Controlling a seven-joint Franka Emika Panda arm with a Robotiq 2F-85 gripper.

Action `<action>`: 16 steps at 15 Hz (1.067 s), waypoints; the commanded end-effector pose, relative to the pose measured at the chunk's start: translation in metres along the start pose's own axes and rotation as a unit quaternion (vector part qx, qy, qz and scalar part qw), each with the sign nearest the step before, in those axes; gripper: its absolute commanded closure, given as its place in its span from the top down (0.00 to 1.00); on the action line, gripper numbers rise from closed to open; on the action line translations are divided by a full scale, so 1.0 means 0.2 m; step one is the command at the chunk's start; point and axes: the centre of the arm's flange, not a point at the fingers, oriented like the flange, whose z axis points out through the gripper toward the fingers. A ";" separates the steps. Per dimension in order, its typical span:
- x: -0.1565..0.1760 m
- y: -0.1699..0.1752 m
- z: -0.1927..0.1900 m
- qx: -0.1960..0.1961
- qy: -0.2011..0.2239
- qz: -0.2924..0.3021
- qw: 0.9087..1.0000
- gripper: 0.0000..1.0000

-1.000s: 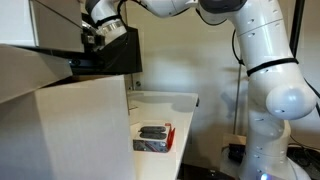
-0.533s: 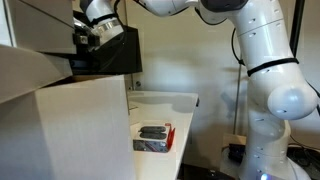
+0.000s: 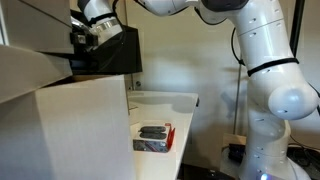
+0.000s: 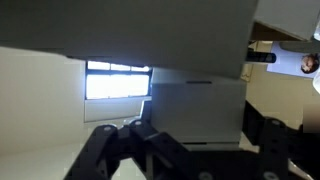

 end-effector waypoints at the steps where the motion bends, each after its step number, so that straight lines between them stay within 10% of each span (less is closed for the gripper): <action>1: 0.04 0.00 0.02 -0.021 0.006 0.004 1.000 0.96; 16: 0.07 0.02 -0.13 -0.053 0.015 0.001 0.999 1.00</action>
